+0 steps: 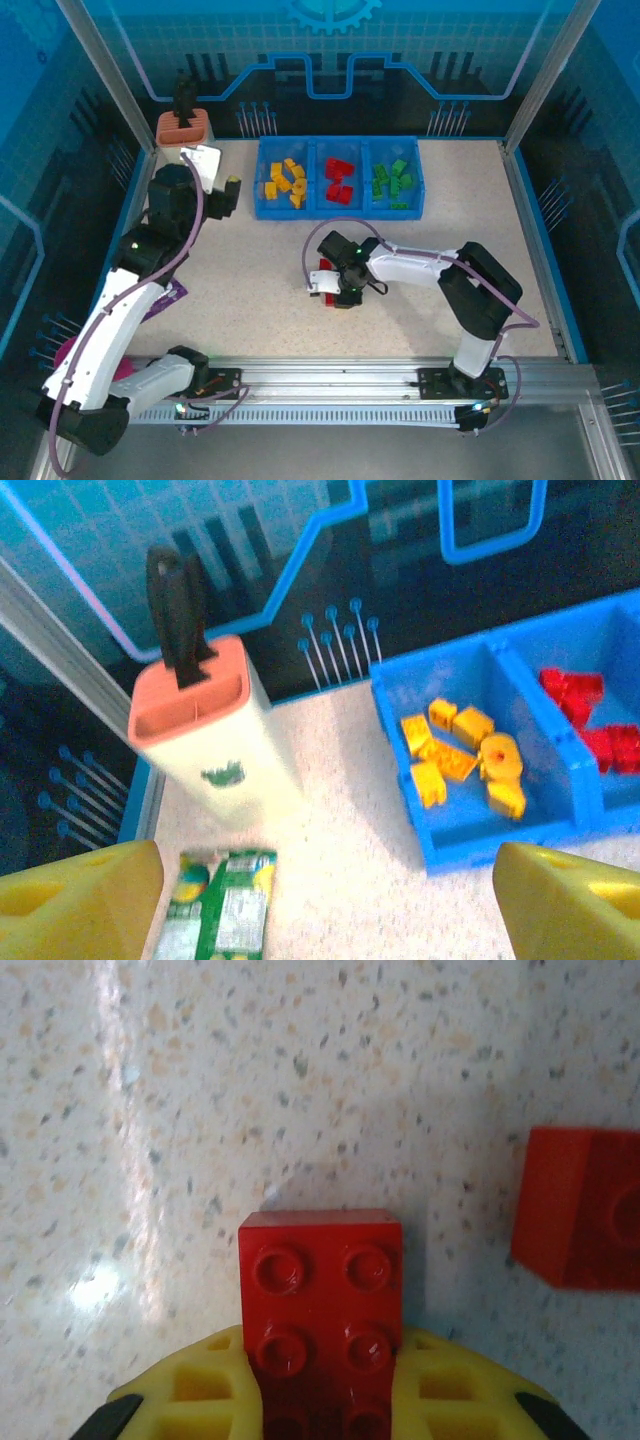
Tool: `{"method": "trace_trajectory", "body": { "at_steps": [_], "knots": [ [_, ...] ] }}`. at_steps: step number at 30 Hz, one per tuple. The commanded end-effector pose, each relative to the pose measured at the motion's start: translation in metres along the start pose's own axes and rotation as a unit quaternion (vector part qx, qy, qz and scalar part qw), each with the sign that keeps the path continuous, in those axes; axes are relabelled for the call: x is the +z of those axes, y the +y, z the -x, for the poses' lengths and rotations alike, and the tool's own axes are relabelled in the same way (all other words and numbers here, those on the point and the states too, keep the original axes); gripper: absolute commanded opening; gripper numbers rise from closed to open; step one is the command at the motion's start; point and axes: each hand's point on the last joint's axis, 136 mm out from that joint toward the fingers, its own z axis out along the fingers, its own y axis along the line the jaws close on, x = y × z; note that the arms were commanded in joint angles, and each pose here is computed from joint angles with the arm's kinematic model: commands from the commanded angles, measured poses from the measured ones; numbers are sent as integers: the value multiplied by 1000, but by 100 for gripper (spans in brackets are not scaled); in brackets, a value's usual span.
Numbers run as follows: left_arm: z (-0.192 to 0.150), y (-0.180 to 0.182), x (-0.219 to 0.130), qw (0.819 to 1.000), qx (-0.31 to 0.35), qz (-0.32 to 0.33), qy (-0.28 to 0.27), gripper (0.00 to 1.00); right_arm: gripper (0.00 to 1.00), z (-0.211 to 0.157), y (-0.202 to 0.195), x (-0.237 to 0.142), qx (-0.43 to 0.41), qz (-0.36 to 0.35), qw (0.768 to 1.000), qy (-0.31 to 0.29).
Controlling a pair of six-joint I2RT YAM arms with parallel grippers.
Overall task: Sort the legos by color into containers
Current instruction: Pick up the lego from the bottom-center of the table, then place the lego in the container.
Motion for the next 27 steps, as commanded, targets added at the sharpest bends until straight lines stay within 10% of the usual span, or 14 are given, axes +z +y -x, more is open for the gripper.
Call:
{"method": "trace_trajectory", "body": {
  "at_steps": [1,13,27],
  "knots": [
    [-32,2,-6,999,-9,-1,35,88,13,9,-23,-51,42,-30,998,-32],
    [-50,-13,-14,998,20,-45,27,90,15,16,-209,-140,152,-241,954,-90],
    [-40,-8,-30,999,-2,-49,-1,91,17,32,-316,-78,135,-261,953,-77]
  ]
}}
